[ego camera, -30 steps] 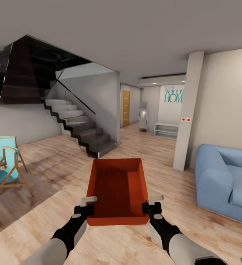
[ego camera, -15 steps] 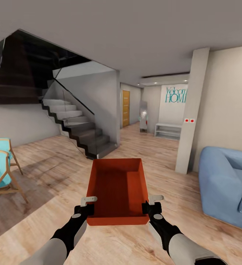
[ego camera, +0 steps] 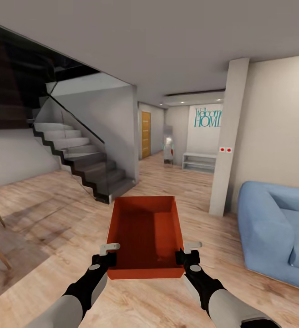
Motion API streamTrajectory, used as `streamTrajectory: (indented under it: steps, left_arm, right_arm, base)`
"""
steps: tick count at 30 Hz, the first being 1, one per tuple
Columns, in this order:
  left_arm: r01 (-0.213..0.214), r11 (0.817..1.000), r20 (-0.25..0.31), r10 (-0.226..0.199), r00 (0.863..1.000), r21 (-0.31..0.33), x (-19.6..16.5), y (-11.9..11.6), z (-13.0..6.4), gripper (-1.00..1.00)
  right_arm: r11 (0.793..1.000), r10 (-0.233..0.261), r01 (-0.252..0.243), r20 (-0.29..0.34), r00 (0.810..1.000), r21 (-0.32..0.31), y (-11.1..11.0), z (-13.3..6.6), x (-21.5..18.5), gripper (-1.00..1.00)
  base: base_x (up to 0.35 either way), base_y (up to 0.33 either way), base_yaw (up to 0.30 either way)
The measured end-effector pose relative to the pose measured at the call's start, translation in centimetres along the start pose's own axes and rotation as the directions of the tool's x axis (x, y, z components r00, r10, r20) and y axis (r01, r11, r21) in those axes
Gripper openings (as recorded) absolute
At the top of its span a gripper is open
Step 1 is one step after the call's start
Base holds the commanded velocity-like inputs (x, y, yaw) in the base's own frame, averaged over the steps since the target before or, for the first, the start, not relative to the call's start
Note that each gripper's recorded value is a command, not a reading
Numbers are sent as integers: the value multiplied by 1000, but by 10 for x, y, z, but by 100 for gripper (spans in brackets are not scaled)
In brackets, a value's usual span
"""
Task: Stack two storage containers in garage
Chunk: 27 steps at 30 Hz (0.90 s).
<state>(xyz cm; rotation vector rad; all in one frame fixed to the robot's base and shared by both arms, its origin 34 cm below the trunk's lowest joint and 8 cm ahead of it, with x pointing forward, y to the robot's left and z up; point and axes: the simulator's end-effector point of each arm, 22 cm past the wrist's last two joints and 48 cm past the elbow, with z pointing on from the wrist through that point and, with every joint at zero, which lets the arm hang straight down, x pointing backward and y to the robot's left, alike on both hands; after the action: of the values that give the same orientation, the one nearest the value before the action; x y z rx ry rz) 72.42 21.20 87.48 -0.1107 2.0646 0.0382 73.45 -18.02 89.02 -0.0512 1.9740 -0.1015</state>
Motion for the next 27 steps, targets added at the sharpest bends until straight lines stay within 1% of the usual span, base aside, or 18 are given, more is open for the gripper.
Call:
streamTrajectory:
  steps: [13, 27]
  left_arm:
    - [0, 1000, 0, 0, 1000, 0, 0, 0, 0, -100]
    - [0, 1000, -1, 0, 1000, 0, 0, 0, 0, -100]
  right_arm:
    - [1000, 0, 0, 0, 1000, 0, 0, 0, 0, -100]
    - [1000, 0, 0, -1, 1000, -1, 0, 0, 0, -100]
  base:
    - [322, 0, -240]
    - [322, 0, -17]
